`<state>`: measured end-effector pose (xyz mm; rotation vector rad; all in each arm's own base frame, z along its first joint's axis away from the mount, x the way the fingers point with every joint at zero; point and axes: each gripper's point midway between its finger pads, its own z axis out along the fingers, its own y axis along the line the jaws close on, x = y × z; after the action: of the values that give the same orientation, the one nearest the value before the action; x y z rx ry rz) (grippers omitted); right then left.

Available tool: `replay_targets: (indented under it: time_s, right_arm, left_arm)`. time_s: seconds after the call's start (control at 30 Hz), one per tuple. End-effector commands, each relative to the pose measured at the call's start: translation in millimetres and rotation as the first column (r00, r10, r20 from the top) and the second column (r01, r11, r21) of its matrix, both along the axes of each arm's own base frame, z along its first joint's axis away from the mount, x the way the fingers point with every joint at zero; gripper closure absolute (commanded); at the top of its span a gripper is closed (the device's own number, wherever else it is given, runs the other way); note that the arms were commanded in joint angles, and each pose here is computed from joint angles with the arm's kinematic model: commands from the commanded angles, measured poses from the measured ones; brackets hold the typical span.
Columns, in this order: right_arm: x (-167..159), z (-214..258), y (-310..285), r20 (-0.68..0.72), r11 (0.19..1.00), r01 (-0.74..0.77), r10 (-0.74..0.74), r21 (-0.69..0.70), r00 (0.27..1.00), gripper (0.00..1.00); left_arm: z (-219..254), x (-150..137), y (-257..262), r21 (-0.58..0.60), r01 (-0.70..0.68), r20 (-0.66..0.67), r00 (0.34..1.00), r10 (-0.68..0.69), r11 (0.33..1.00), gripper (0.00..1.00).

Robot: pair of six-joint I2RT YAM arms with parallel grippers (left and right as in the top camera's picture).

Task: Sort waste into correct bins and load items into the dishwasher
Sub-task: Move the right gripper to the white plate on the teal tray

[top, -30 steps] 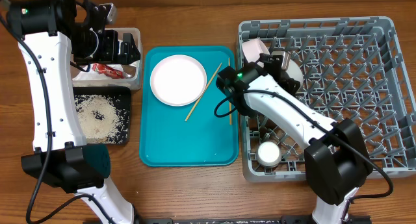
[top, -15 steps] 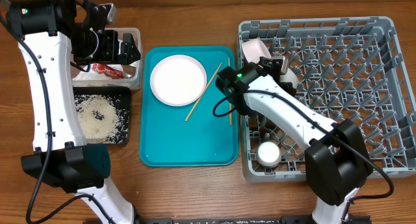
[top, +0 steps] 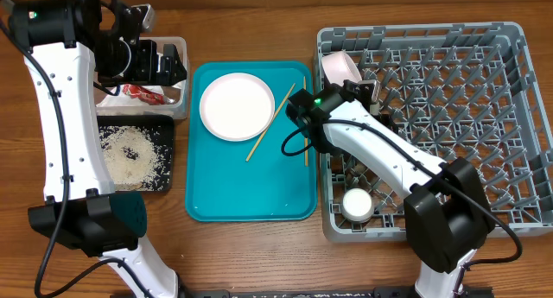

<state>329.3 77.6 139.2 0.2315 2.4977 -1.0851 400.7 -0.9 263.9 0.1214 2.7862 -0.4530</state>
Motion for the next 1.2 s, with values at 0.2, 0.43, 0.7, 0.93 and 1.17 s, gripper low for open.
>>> replay_targets:
  time_s: [0.2, 0.43, 0.7, 0.93, 1.17]
  right_arm:
    - [-14.5, 5.7, 0.9, -0.082, 1.0, 0.019, -0.018, 0.019, 0.996, 0.43]
    - [-26.5, 18.3, 27.1, -0.152, 0.994, -0.002, 0.019, 0.111, 0.988, 0.32]
    - [-26.8, 31.8, 68.5, -0.168, 0.96, -0.071, 0.12, 0.27, 0.978, 0.0]
    - [13.1, 56.9, 136.1, 0.035, 0.808, -0.168, 0.179, 0.564, 0.983, 0.0]
    - [57.5, 54.1, 213.0, 0.24, 0.566, -0.319, 0.213, 0.76, 0.947, 0.16]
  left_arm:
    - [14.7, -0.8, -3.7, -0.002, 0.017, 0.049, 0.999, -0.017, 1.0, 0.0]
    - [14.7, -0.8, -3.7, -0.002, 0.017, 0.049, 0.999, -0.017, 1.0, 0.0]
    - [14.7, -0.8, -3.7, -0.002, 0.017, 0.049, 0.999, -0.017, 1.0, 0.0]
    - [14.7, -0.8, -3.7, -0.002, 0.017, 0.049, 0.999, -0.017, 1.0, 0.0]
    - [14.7, -0.8, -3.7, -0.002, 0.017, 0.049, 0.999, -0.017, 1.0, 0.0]
